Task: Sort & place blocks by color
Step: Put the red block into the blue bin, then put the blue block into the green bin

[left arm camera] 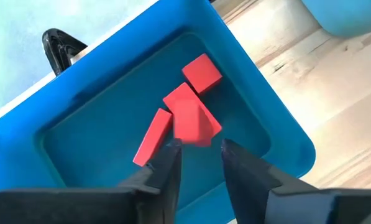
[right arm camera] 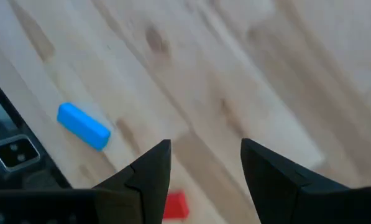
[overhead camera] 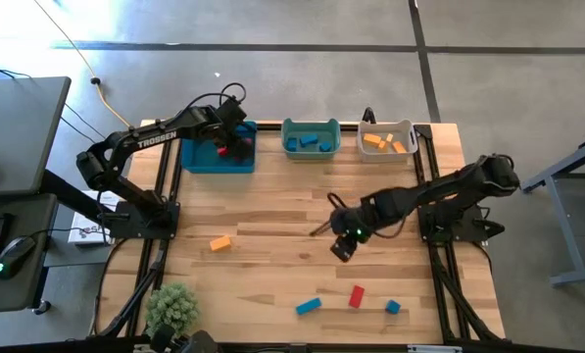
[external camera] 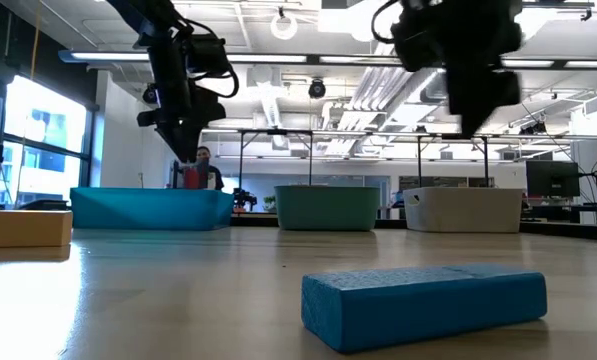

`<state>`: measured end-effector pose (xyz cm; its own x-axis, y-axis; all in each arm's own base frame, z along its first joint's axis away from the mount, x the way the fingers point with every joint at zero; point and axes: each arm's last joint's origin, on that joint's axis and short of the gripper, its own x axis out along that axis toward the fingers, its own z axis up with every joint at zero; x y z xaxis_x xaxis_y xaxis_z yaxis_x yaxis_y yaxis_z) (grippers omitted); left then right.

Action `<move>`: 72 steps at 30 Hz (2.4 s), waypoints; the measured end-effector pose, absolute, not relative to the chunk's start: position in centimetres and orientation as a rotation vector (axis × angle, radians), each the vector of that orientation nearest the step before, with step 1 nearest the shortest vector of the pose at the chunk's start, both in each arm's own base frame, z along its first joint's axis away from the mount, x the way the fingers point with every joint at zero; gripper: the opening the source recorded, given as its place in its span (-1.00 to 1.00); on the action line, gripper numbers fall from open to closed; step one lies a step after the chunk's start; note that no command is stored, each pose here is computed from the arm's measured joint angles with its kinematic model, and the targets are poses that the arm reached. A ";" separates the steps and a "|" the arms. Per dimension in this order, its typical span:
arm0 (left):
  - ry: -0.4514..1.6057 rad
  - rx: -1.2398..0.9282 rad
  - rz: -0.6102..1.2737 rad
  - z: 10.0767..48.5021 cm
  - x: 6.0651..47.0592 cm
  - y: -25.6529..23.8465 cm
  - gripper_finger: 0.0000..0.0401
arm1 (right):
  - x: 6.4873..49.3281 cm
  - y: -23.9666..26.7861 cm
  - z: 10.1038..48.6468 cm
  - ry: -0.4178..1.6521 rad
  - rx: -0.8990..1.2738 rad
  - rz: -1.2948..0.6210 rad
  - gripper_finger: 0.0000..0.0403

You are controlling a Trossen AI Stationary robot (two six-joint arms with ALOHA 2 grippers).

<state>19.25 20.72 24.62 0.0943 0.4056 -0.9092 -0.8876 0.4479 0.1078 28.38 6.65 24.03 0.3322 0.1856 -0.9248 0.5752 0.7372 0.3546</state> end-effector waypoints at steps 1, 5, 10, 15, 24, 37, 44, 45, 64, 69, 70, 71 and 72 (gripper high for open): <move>1.087 -0.551 1.034 24.6 19.3 20.7 -0.46 | 28.1 7.2 24.0 1.251 0.748 -0.297 -0.10; 1.087 -0.551 1.034 24.6 19.3 20.7 -0.40 | 27.0 9.0 23.8 1.314 0.785 -0.351 -0.10; 1.078 -0.548 1.035 24.7 19.3 20.8 -0.38 | 25.8 11.2 23.7 1.362 0.834 -0.415 -0.10; 1.054 -0.535 1.032 24.8 19.5 20.9 -0.39 | 24.8 13.1 23.7 1.357 0.855 -0.453 -0.10; 0.986 -0.543 0.977 25.0 20.1 21.2 -0.38 | 22.7 16.5 23.7 1.400 0.852 -0.430 -0.10; 0.987 -0.528 0.965 25.0 20.1 21.2 -0.38 | 19.6 19.9 23.3 1.486 0.823 -0.431 -0.10; 0.986 -0.528 0.965 25.0 20.1 21.2 -0.38 | 19.6 21.5 21.4 1.579 0.790 -0.422 0.03; 0.986 -0.528 0.965 25.0 20.1 21.2 -0.38 | 19.7 21.6 21.1 1.586 0.787 -0.425 0.05; 0.987 -0.528 0.965 25.0 20.1 21.2 -0.38 | 20.9 23.2 16.0 1.721 0.711 -0.498 0.13; 0.987 -0.527 0.966 25.0 20.1 21.2 -0.38 | 21.1 23.4 15.4 1.744 0.712 -0.493 0.12; 0.987 -0.527 0.966 25.0 20.1 21.2 -0.38 | 21.1 23.5 15.3 1.756 0.714 -0.493 0.11; 0.987 -0.527 0.966 25.0 20.1 21.2 -0.38 | 21.0 23.5 15.2 1.768 0.717 -0.493 0.09; 0.987 -0.527 0.966 25.0 20.1 21.2 -0.38 | 21.0 23.5 15.2 1.780 0.719 -0.492 0.06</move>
